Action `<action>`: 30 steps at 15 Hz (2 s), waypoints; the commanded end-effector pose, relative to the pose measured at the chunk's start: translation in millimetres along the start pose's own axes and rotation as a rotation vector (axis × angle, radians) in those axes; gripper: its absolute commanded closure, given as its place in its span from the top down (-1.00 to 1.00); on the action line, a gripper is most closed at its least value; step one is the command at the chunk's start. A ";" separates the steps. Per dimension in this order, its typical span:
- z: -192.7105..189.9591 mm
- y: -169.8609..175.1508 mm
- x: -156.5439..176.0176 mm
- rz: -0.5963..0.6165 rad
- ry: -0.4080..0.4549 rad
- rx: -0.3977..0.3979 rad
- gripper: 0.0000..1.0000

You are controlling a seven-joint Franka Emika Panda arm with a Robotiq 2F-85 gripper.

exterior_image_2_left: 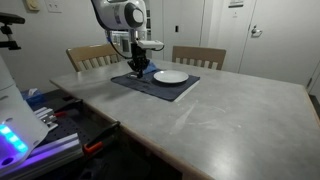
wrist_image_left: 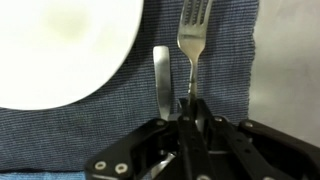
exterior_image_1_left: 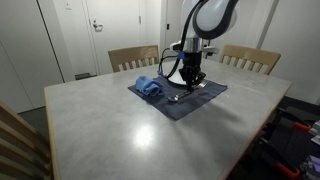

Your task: Put the fork on the plate

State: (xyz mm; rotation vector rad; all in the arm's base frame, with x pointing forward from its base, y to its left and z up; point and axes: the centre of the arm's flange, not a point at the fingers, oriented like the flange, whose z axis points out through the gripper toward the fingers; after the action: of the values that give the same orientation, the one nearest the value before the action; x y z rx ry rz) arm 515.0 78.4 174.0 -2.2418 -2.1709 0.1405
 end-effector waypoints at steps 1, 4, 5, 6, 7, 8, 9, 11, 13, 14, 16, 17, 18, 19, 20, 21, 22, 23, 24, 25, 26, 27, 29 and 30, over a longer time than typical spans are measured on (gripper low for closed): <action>-19.6 2.0 -14.4 -0.047 -0.029 -0.024 -0.95; -29.7 10.0 -21.1 -0.088 -0.025 -0.043 -0.95; -32.1 12.3 -22.3 -0.101 -0.026 -0.044 -0.95; -34.7 14.4 -23.2 -0.096 -0.026 -0.043 -0.95; -36.9 15.4 -23.9 -0.071 -0.029 -0.039 -0.95; -27.2 11.6 -17.0 -0.066 -0.017 -0.053 -0.95; -28.5 12.4 -17.6 -0.064 -0.018 -0.054 -0.79; -27.5 12.1 -16.9 -0.065 -0.017 -0.052 -0.79; -27.4 11.9 -16.1 -0.066 -0.017 -0.052 -0.79; -27.3 11.9 -16.1 -0.066 -0.017 -0.052 -0.79; -27.5 14.2 -20.6 -0.068 -0.028 -0.048 -0.95; -27.3 15.7 -23.2 -0.073 -0.030 -0.050 -0.95; -26.6 17.4 -26.5 -0.092 -0.043 -0.061 -0.95; -26.3 19.3 -29.4 -0.095 -0.054 -0.068 -0.95; -25.4 22.1 -33.3 -0.118 -0.064 -0.080 -0.95; -25.0 25.0 -36.7 -0.155 -0.084 -0.092 -0.95; -24.6 28.9 -40.3 -0.187 -0.113 -0.087 -0.95; -24.9 32.0 -43.1 -0.222 -0.128 -0.089 -0.95; -24.7 35.9 -45.7 -0.264 -0.137 -0.089 -0.95; -25.2 39.5 -47.4 -0.308 -0.143 -0.092 -0.95; -24.4 42.9 -48.2 -0.374 -0.141 -0.103 -0.95; -22.6 49.6 -49.4 -0.426 -0.132 -0.115 -0.95; -15.0 60.6 -48.4 -0.519 -0.118 -0.125 -0.95; -10.5 66.1 -49.5 -0.581 -0.109 -0.131 -0.95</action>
State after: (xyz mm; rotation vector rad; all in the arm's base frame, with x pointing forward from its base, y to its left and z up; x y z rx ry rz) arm 557.0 35.1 197.5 -1.7840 -2.7358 0.1763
